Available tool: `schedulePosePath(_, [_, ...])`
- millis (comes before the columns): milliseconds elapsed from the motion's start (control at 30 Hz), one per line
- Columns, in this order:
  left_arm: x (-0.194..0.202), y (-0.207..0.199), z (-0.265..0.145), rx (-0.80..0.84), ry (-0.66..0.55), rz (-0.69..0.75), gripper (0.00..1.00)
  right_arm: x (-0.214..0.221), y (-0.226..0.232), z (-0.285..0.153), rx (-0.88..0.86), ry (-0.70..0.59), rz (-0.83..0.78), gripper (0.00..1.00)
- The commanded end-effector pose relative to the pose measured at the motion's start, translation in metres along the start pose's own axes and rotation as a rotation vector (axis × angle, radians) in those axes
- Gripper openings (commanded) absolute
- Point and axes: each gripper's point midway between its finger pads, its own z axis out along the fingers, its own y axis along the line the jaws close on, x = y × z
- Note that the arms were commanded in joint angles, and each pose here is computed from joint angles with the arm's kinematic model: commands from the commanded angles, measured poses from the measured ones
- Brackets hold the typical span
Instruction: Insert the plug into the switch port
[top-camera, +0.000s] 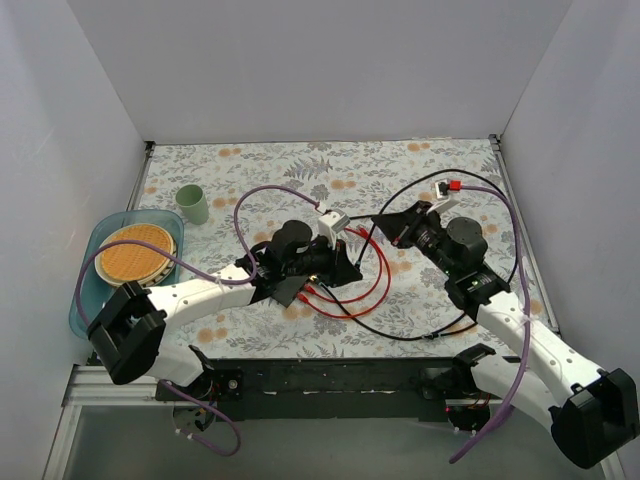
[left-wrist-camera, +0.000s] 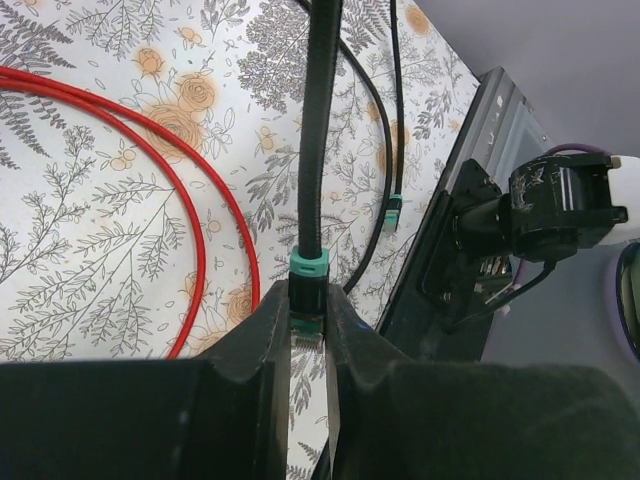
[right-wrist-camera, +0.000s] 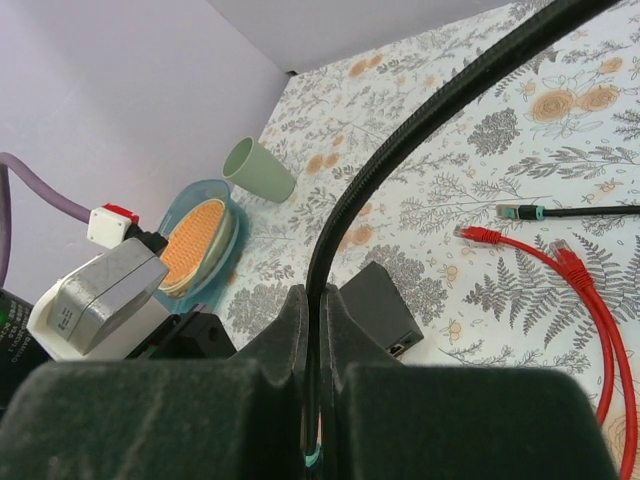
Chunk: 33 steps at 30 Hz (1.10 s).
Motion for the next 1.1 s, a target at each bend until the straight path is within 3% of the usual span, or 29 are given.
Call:
schedulePosePath(0, [-0.033,0.000,-0.005,-0.062,-0.084,0.007,0.00,-0.004,0.010,0.012,-0.039,0.053,-0.072,0.02])
schedulePosePath(100, [-0.044,0.009,-0.012,-0.146,-0.100,-0.045,0.00,0.002,0.006,0.019,-0.033,0.141,-0.147,0.22])
schedulePosePath(133, [-0.052,0.014,-0.018,-0.177,-0.124,-0.059,0.00,0.003,0.004,0.021,-0.029,0.159,-0.167,0.38])
schedulePosePath(200, [-0.057,0.019,-0.027,-0.204,-0.129,-0.108,0.00,0.002,0.009,0.023,-0.069,0.197,-0.255,0.50])
schedulePosePath(233, [-0.064,0.020,-0.034,-0.204,-0.144,-0.122,0.00,0.001,0.011,0.022,-0.081,0.209,-0.287,0.64])
schedulePosePath(333, [-0.072,0.023,-0.049,-0.183,-0.139,-0.171,0.00,0.000,0.020,0.021,-0.153,0.251,-0.413,0.76])
schedulePosePath(467, [-0.067,0.029,-0.066,-0.120,-0.064,-0.236,0.00,0.006,0.049,0.009,-0.357,0.292,-0.561,0.81])
schedulePosePath(767, [-0.039,0.010,-0.075,0.071,0.120,-0.202,0.00,0.000,0.084,-0.010,-0.627,0.239,-0.855,0.96])
schedulePosePath(1067, [-0.037,-0.001,-0.078,0.131,0.140,-0.179,0.00,0.026,0.103,0.005,-0.776,0.349,-0.929,0.98])
